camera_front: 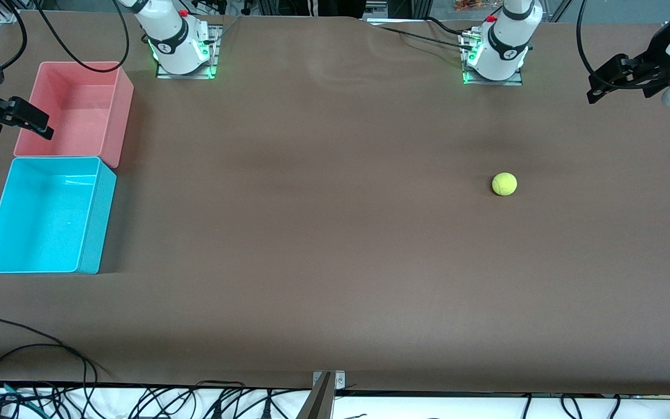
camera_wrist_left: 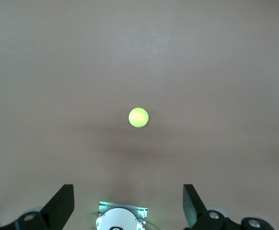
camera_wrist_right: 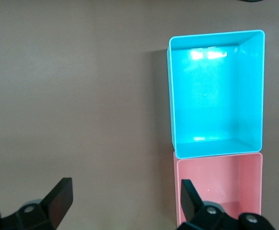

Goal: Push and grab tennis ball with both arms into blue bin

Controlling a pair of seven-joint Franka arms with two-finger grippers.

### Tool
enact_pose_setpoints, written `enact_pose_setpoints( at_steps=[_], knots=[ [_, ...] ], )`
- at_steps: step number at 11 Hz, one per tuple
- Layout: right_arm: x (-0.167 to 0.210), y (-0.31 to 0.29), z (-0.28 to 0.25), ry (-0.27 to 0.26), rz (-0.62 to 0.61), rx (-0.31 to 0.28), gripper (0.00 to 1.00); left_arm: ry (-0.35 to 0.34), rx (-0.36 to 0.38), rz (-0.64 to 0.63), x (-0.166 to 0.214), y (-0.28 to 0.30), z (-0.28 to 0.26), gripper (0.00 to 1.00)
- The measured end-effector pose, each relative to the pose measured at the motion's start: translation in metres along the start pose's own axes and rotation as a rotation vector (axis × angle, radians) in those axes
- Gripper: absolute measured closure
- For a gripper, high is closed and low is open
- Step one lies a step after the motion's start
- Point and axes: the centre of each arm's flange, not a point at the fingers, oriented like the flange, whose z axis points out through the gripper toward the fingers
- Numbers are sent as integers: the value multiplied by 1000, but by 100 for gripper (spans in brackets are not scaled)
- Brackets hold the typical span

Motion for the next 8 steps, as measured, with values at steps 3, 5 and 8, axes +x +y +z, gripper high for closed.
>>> enact_pose_setpoints(
  at_steps=[3, 5, 8],
  knots=[
    [1, 0, 1, -2, 0, 0, 0, 0, -1, -5, 1, -2, 0, 0],
    [3, -4, 6, -9, -7, 0, 0, -11, 2, -4, -1, -2, 1, 0],
    [4, -16, -8, 24, -29, 1, 0, -20, 2, -16, 1, -8, 3, 0]
  ],
)
